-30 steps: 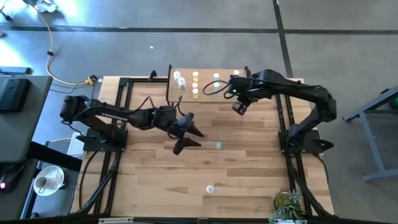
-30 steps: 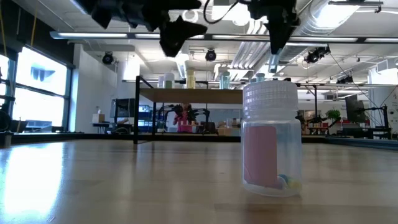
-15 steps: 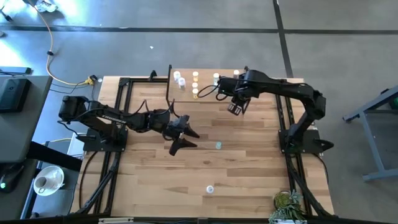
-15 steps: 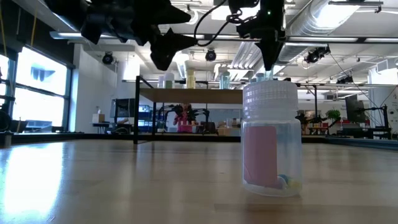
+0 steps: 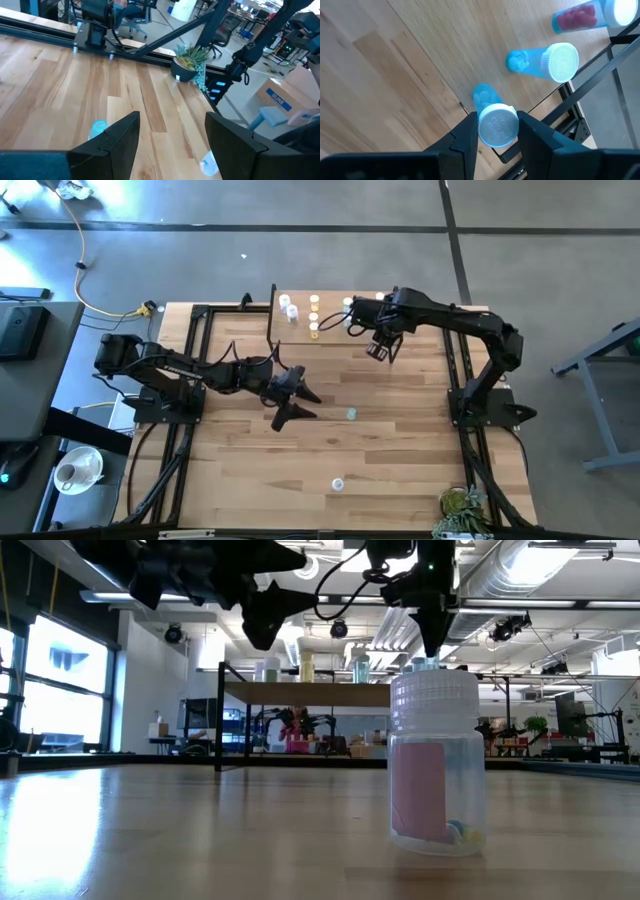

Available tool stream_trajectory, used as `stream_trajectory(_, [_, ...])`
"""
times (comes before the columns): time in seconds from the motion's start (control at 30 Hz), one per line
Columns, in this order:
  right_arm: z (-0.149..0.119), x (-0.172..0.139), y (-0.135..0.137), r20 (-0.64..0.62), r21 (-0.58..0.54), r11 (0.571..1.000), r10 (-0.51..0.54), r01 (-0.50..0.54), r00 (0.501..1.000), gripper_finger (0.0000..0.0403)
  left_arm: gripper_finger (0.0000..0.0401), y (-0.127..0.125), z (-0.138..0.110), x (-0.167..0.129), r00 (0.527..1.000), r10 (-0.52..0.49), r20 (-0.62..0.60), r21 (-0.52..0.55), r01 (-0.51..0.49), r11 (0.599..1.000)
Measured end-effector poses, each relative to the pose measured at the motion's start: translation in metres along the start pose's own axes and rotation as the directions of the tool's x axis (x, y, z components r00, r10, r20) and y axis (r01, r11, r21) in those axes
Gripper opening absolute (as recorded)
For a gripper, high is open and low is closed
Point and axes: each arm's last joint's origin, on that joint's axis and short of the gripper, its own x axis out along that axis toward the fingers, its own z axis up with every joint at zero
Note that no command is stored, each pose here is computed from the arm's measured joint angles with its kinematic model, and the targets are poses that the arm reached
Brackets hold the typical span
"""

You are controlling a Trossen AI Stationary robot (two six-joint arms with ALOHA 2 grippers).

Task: Pick and place medicine bottles onto shelf by color
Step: Put the blue pill bottle on the shelf aligned with the other blue pill bottles

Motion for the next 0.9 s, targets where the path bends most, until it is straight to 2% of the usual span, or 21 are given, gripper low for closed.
stream_trajectory(0.2, [0.003,0.002,-0.007,0.001,0.01,0.999,0.045,-0.045,0.999,0.0108,0.0216,0.0,0.0,0.0,1.0,0.0,0.0,-0.001,0.0,1.0])
stream_trajectory(0.57, [0.005,0.005,-0.014,0.005,0.039,0.998,0.054,-0.054,0.999,0.0108,0.0216,0.0,0.0,0.0,1.0,0.0,0.0,0.0,0.0,1.0])
stream_trajectory(0.9, [0.006,0.005,-0.014,0.015,0.019,0.998,0.055,-0.055,0.998,0.0108,0.0216,0.0,0.0,0.0,1.0,0.0,0.0,-0.001,0.0,1.0])
